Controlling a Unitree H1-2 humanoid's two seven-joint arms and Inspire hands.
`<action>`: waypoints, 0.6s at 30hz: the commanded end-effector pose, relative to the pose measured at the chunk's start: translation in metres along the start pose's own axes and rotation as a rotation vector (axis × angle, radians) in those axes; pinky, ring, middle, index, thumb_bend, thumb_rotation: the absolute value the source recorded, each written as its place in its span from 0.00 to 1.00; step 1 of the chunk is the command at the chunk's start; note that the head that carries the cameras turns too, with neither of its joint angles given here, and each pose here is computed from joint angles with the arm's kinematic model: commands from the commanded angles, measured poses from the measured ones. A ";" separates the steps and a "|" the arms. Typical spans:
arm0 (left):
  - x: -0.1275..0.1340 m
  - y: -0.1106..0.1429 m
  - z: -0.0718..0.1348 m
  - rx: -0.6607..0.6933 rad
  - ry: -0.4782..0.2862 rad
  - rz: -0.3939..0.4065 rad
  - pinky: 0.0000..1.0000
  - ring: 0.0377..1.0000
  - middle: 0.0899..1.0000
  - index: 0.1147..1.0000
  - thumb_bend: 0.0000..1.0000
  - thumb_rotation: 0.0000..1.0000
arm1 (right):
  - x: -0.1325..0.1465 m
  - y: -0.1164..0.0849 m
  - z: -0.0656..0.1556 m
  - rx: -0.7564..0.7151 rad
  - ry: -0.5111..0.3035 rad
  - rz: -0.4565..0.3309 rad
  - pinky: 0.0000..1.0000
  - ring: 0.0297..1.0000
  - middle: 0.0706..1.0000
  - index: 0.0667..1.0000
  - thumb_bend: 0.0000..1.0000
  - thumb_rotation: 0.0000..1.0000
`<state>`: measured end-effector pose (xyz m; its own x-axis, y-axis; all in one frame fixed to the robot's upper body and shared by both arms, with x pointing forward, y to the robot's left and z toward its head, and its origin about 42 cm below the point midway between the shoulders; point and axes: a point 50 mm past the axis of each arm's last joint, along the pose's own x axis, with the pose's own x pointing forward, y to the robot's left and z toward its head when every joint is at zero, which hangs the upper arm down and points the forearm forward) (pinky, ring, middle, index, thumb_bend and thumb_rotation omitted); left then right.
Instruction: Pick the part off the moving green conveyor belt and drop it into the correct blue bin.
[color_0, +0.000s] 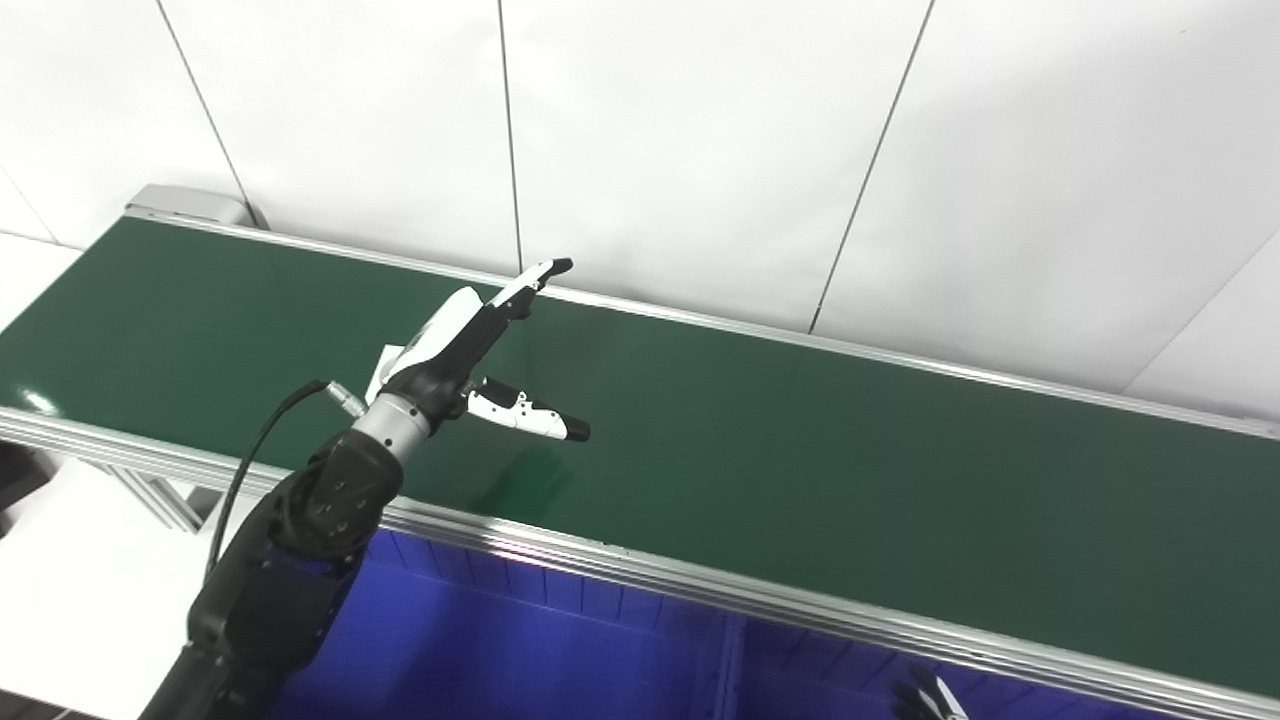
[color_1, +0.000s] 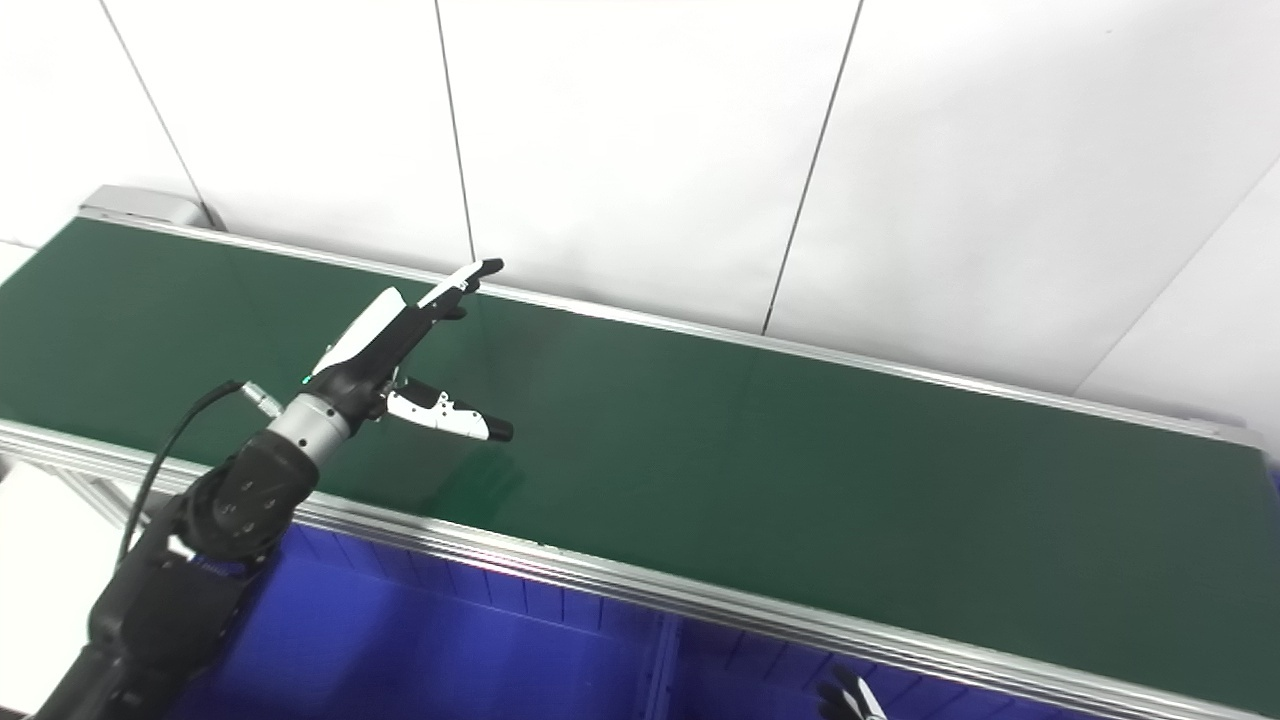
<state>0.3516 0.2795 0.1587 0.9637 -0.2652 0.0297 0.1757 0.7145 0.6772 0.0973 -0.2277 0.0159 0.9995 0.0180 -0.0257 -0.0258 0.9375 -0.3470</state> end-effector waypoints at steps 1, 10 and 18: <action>0.015 0.025 0.008 0.081 -0.060 0.049 0.88 0.97 1.00 0.97 0.86 0.25 | 0.002 -0.005 0.011 0.031 -0.082 -0.033 0.75 0.79 0.82 0.88 0.87 0.41; 0.028 0.054 -0.016 0.207 0.006 0.022 0.83 0.95 0.99 0.97 0.90 0.21 | 0.002 -0.005 0.010 0.009 -0.096 -0.044 0.73 0.77 0.80 0.87 0.87 0.42; 0.038 0.069 -0.022 0.375 0.059 -0.007 0.93 0.98 1.00 0.98 0.93 0.18 | 0.000 -0.006 0.011 0.016 -0.095 -0.046 0.73 0.77 0.80 0.87 0.89 0.43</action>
<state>0.3901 0.3259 0.1606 0.9697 -0.2291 -0.0845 0.1873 0.4759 0.8594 0.0981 -0.2291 0.0175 1.0000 0.0053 0.0051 -0.0030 0.9289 -0.3703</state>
